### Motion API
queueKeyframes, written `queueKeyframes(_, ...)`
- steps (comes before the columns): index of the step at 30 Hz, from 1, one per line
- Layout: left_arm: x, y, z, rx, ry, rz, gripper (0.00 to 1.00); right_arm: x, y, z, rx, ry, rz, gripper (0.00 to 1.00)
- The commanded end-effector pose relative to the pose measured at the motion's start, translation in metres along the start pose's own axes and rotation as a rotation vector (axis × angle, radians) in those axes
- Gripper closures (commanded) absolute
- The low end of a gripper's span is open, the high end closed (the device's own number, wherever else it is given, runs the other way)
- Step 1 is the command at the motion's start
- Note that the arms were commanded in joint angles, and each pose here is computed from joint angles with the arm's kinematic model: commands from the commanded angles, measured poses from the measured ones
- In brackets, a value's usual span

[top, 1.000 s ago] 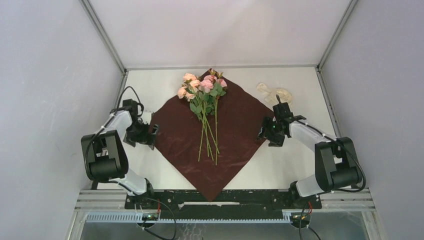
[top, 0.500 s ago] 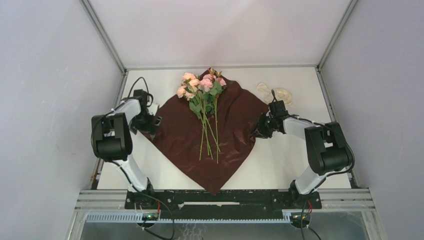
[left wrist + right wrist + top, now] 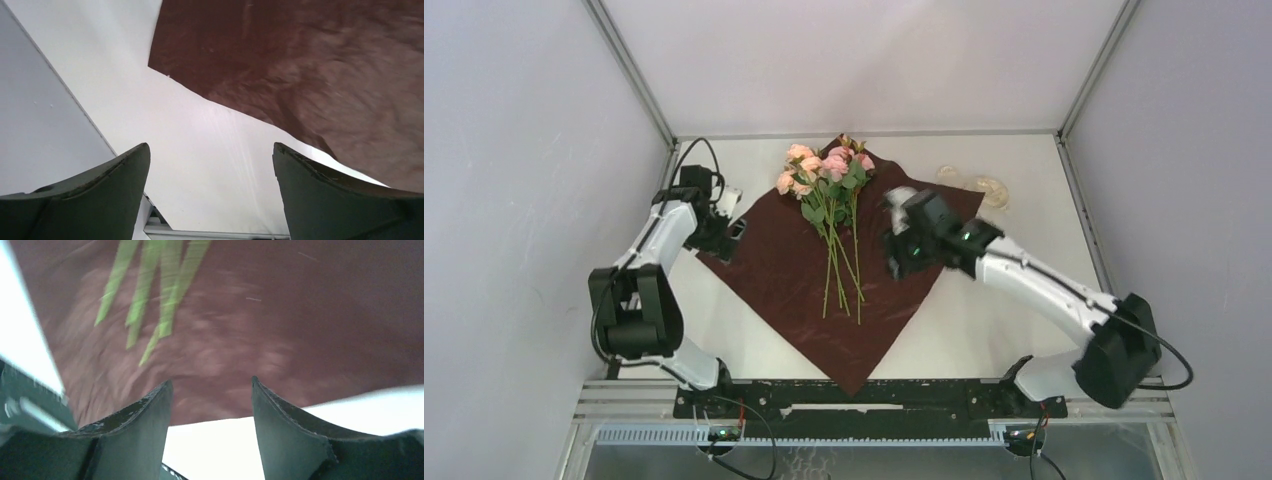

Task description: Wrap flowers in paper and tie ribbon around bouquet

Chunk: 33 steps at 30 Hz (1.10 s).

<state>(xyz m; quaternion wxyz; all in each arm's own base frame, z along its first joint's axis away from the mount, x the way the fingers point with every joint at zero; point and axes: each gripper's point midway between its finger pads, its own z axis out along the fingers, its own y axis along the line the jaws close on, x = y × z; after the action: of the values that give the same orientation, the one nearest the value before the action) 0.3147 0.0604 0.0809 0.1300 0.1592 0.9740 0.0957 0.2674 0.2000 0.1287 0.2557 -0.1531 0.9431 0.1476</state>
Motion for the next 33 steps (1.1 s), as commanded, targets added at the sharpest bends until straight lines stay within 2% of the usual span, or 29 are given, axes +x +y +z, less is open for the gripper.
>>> queueKeyframes(1, -0.007, -0.032, -0.038, 0.097, -0.106, 0.089, 0.04, 0.053, 0.095, -0.045, -0.261, -0.016, -0.866, 0.32)
queueKeyframes(4, -0.012, -0.052, -0.05, 0.162, -0.151, 0.108, 0.04, 0.094, 0.143, -0.06, -0.517, -0.135, -1.256, 0.3)
queueKeyframes(8, -0.005, -0.059, -0.057, 0.171, -0.175, 0.105, 0.04, 0.127, 0.161, -0.064, -0.754, -0.297, -1.532, 0.3)
queueKeyframes(10, 0.001, -0.064, -0.056, 0.182, -0.178, 0.107, 0.04, 0.142, 0.169, -0.055, -0.797, -0.34, -1.62, 0.3)
queueKeyframes(13, 0.008, -0.072, -0.056, 0.199, -0.183, 0.113, 0.04, 0.161, 0.18, -0.036, -0.837, -0.319, -1.661, 0.32)
queueKeyframes(17, 0.014, -0.077, -0.057, 0.205, -0.188, 0.122, 0.03, 0.185, 0.184, -0.001, -0.84, -0.213, -1.693, 0.36)
queueKeyframes(23, 0.023, -0.083, -0.062, 0.222, -0.203, 0.138, 0.03, 0.172, 0.19, 0.031, -0.766, -0.259, -1.698, 0.37)
queueKeyframes(28, 0.028, -0.087, -0.067, 0.233, -0.214, 0.152, 0.03, 0.174, 0.182, 0.049, -0.749, -0.215, -1.691, 0.41)
queueKeyframes(30, 0.029, -0.087, -0.068, 0.235, -0.22, 0.157, 0.03, 0.169, 0.181, 0.048, -0.749, -0.222, -1.661, 0.48)
queueKeyframes(33, 0.03, -0.093, -0.073, 0.267, -0.234, 0.17, 0.03, 0.157, 0.184, 0.041, -0.754, -0.259, -1.604, 0.75)
